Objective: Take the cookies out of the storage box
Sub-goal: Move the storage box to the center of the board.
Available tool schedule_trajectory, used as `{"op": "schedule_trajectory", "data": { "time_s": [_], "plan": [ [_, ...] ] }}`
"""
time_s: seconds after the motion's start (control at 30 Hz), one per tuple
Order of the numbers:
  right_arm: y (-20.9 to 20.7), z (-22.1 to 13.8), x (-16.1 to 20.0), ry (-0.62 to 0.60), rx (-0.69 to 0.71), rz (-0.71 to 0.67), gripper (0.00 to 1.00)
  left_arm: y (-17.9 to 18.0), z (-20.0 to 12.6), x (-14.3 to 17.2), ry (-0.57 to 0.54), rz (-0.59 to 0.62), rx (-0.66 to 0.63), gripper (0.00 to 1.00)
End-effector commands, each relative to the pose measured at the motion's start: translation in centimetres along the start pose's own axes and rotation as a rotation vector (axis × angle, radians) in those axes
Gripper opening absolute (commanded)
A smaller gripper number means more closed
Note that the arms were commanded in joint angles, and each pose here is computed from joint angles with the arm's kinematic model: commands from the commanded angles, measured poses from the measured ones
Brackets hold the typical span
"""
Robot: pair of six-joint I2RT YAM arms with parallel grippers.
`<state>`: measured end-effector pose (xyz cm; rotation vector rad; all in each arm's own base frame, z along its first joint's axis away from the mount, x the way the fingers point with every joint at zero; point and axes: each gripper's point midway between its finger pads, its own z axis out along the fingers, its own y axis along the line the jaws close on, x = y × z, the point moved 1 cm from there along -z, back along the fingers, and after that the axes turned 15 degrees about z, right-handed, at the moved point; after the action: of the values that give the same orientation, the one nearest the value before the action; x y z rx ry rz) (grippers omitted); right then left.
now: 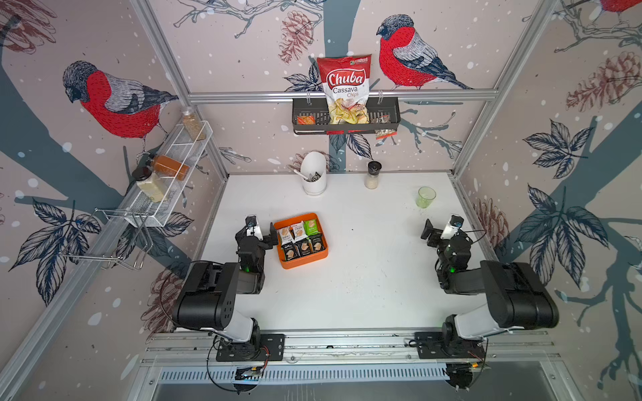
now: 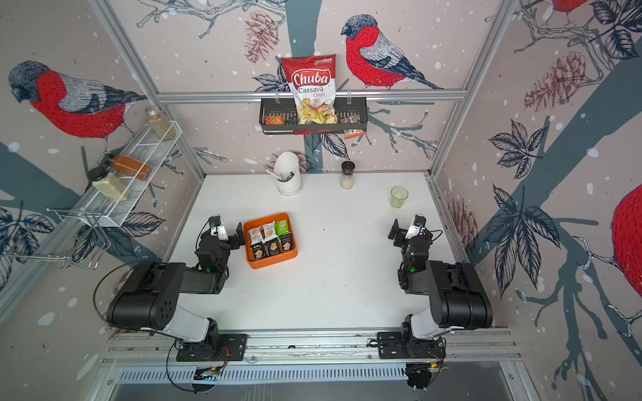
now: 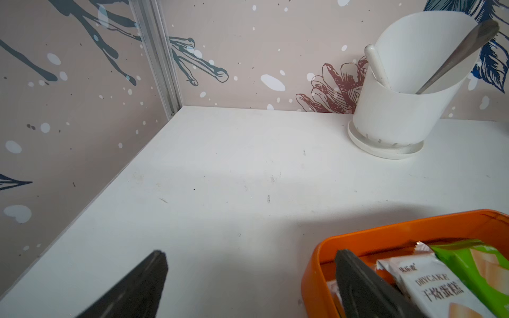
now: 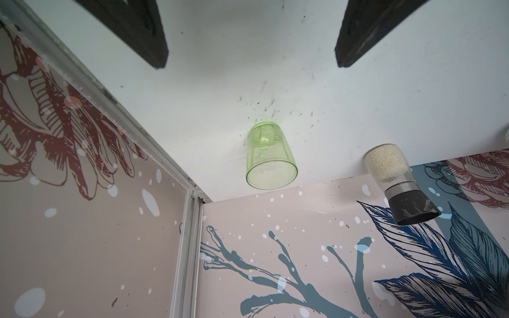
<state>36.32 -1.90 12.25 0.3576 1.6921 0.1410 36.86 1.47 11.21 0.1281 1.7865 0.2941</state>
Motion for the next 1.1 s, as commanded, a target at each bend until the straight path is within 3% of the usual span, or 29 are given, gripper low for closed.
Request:
{"op": "schedule_trajectory", "data": {
  "time_s": [0.0,0.67,0.87,1.07],
  "plan": [
    [0.5,0.0,-0.2,-0.005,-0.026,0.014,1.0,0.3,0.1,-1.1,-0.044,-0.004,-0.009,0.98],
    [0.5,-0.1,-0.3,-0.009,-0.024,0.013,1.0,0.3,-0.1,-1.2,-0.053,-0.008,0.006,0.98],
    [2.0,-0.5,-1.4,-0.038,0.016,-0.06,1.0,1.2,0.4,-2.2,-0.008,-0.02,-0.036,0.98],
    [6.8,0.4,-1.4,0.193,0.057,-0.054,1.0,1.6,0.1,-4.9,0.046,-0.056,-0.022,0.98]
  ]
}}
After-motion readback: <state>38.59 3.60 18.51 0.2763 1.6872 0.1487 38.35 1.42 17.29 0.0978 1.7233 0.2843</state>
